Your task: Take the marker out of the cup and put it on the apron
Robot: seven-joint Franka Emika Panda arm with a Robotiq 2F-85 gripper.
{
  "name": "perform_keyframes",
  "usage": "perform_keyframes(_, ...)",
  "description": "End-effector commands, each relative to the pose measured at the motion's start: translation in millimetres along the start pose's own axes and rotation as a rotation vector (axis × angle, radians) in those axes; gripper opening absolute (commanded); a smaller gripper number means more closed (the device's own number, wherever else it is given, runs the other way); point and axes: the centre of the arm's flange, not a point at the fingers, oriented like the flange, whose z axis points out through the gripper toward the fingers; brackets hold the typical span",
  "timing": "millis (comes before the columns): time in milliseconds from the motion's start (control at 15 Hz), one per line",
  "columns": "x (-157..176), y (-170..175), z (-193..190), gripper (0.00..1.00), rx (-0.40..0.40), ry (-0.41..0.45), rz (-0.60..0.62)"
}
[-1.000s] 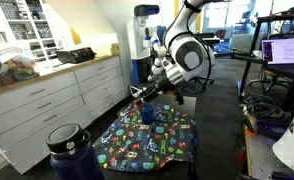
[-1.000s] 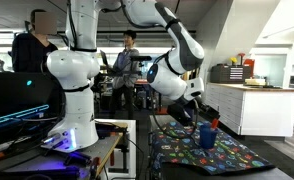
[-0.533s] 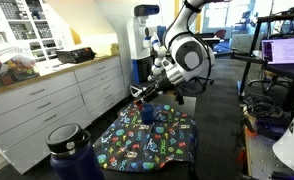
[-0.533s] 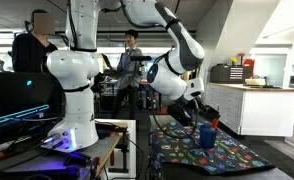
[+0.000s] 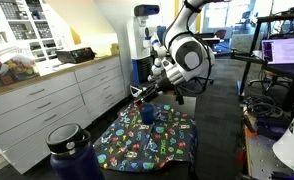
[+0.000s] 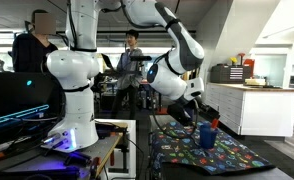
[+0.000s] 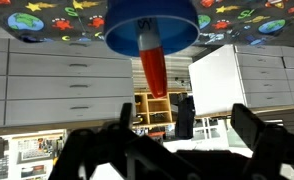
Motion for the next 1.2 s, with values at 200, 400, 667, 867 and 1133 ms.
perform_keyframes(200, 0.0, 0.0, 0.0, 1.0, 0.0, 0.0, 0.0)
perform_keyframes(400, 0.7, 1.1, 0.2, 1.0, -0.006, 0.003, 0.001)
perform_keyframes(667, 5.1, 1.1, -1.9, 1.0, -0.005, 0.002, -0.012)
perform_keyframes(867, 9.2, 0.5, -1.8, 1.0, -0.005, -0.008, -0.033)
perform_keyframes(1133, 17.3, -1.8, -1.0, 1.0, 0.005, -0.012, -0.066)
